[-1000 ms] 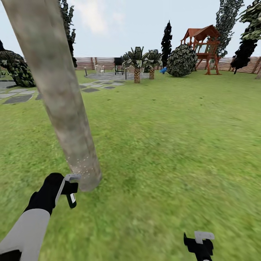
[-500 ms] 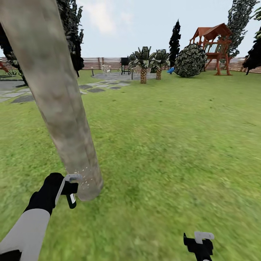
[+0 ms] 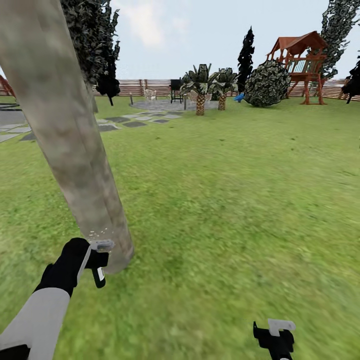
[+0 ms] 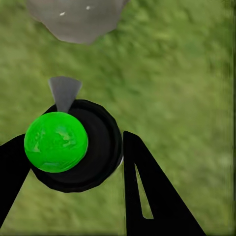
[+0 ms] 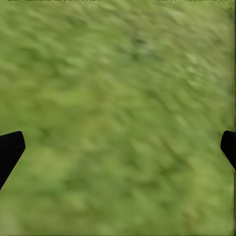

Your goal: In the garden, pick up the pesticide atomizer on the floor and spray pesticide onto both trees until each tree trunk is fully covered.

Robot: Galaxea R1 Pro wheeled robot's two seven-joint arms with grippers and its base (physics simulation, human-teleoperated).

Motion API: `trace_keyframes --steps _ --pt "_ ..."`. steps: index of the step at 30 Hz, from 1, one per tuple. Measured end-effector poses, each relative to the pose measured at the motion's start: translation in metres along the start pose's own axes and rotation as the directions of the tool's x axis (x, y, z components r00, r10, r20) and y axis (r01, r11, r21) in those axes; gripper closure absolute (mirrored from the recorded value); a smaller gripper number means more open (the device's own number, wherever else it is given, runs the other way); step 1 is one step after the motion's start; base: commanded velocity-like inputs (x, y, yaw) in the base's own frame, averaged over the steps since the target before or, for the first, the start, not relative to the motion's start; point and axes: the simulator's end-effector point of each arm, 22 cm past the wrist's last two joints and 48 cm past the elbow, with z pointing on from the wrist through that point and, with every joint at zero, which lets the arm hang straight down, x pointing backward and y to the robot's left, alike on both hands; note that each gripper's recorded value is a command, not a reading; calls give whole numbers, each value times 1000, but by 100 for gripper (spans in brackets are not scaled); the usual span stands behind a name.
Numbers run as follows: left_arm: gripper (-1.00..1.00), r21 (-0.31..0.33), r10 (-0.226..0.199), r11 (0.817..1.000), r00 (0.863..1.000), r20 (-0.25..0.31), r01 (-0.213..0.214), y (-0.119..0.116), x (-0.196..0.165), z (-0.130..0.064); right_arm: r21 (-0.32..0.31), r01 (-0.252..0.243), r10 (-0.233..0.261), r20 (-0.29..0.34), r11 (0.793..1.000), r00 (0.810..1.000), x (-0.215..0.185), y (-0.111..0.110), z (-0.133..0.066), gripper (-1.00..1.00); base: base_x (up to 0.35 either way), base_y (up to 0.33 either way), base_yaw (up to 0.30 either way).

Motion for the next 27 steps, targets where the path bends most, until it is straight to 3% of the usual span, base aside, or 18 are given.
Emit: trace_keyframes --steps 11,13,18,27 --pt "100 -16 0 1000 1000 -9 0 9 3 0 -1 0 0 -1 1000 1000 0 0 0 -100 113 -127 247" --pt "100 -21 -1 1000 1000 -5 1 13 0 -1 0 0 0 -1 1000 1000 0 0 0 -100 2 -2 67" --pt "100 -56 -18 998 997 74 22 42 -58 -31 0 0 0 0 1000 1000 0 0 0 -100 0 0 5" --pt "100 -49 -14 999 998 66 17 38 -54 -28 1 1 -1 0 1000 1000 0 -1 0 -100 83 -140 0"
